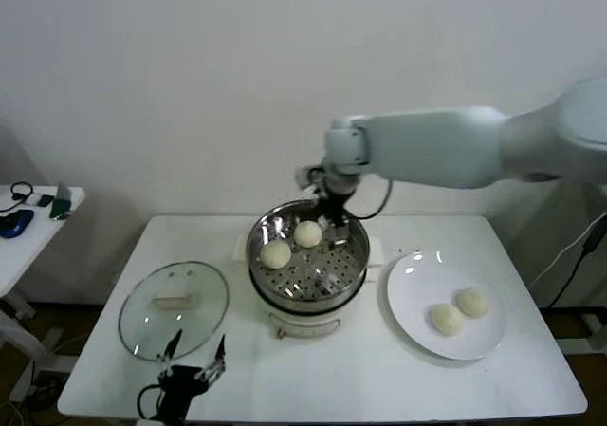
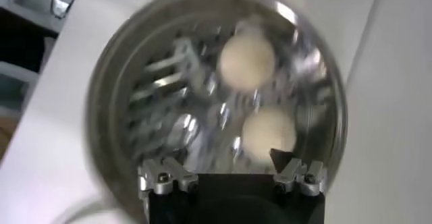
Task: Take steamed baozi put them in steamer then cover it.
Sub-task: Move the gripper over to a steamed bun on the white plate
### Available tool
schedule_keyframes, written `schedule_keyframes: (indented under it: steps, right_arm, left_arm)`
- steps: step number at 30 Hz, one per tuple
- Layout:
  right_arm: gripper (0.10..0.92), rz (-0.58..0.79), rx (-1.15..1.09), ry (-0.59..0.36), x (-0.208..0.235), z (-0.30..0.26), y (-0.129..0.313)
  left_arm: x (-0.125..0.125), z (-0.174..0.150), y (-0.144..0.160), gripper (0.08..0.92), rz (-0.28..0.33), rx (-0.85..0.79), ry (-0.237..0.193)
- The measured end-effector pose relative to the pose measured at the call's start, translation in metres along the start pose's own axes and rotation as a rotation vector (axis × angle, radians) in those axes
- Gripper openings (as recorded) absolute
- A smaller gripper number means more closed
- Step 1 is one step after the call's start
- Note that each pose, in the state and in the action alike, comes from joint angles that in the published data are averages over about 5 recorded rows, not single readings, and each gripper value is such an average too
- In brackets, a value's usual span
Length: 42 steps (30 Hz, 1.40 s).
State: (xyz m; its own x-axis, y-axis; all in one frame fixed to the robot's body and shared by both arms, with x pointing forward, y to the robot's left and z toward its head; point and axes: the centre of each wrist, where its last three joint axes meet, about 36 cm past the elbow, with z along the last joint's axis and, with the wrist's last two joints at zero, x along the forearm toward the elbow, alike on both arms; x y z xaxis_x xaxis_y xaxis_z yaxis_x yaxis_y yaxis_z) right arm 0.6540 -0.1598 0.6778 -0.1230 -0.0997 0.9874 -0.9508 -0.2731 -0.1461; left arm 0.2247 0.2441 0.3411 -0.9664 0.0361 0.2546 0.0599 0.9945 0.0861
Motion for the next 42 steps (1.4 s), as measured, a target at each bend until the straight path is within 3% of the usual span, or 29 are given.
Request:
schedule_keyframes:
  steps: [7,14,27,42]
  right_arm:
    - [0.823,-0.043,-0.081,0.019,-0.016,0.098,0.063]
    - [0.823,-0.068,-0.136,0.035,-0.060,0.153,0.116]
    - [0.823,-0.076,-0.191,0.063,-0.135,0.187,0.155]
    - [0.820,-0.064,-0.240,0.071,-0.184,0.193,0.167]
  left_arm:
    - [-0.004,0.000,0.001,0.823,-0.002,0.007,-0.009]
    - [-0.010,-0.001,0.006,0.823,-0.012,0.014,-0.019]
    - [-0.012,0.006,0.006,0.823,-0.022,0.024,-0.009]
    - [-0.011,0.010,0.006,0.823,-0.022,0.014,0.002]
